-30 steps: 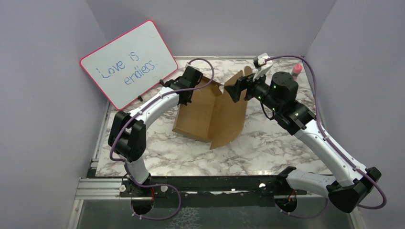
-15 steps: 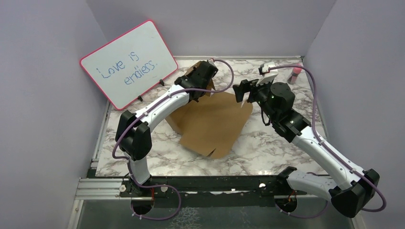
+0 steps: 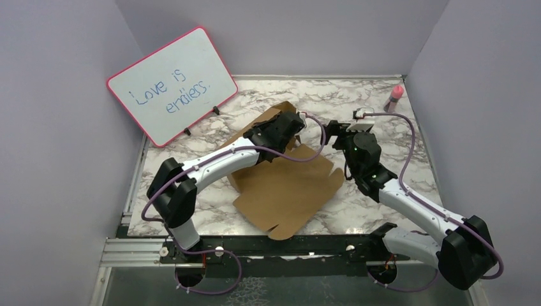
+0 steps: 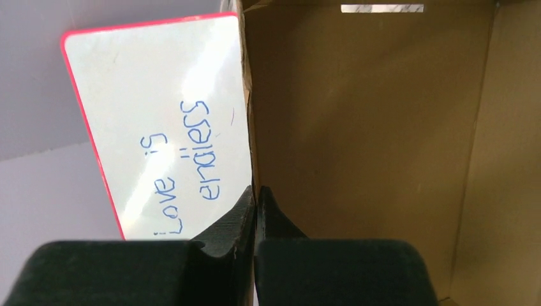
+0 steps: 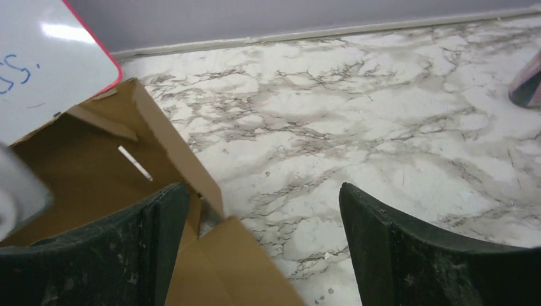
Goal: Fold the paper box
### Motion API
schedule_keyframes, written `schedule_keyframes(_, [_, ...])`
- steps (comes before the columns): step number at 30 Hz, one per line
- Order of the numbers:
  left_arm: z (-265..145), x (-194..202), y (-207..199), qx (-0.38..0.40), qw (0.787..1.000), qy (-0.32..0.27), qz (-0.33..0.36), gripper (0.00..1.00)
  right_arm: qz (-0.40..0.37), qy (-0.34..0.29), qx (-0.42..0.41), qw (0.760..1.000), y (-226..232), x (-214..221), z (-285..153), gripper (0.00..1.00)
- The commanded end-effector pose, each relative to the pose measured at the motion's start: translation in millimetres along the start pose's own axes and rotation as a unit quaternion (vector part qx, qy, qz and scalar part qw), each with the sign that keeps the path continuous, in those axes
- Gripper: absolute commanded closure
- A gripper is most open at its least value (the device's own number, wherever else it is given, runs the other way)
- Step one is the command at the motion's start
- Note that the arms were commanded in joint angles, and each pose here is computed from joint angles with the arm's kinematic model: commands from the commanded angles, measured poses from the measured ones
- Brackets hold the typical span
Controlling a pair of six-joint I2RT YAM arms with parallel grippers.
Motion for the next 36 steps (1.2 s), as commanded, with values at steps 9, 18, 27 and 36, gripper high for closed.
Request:
schedule_keyframes(9, [-39, -17, 5, -0.04, 0.998, -0.056, 0.006, 0.84, 0.059, -0.115, 0.008, 0.992, -25, -35, -9, 0.05])
schedule_keyframes(18, [-62, -21, 14, -0.044, 0.993, -0.101, -0.033, 0.62, 0.038, -0.027, -0.073, 0.996, -14, 20, 21, 0.05])
schedule_keyframes(27, [-63, -27, 7, -0.027, 0.989, -0.132, -0.056, 0.39, 0.04, -0.01, -0.093, 0.995, -9, 38, 37, 0.06])
schedule_keyframes(36, [-77, -42, 15, 0.001, 0.971, -0.2, -0.135, 0.2, 0.012, -0.013, -0.12, 0.993, -7, 29, 47, 0.05])
Point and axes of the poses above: each gripper's point midway between its finger pads, its own z axis out along the fingers, its own y axis along the line the jaws close on, x = y × z, the point moved 3 cm from there along -z, back along the fingers, and after that the axes turned 14 degrees about z, right-handed, at the moved point
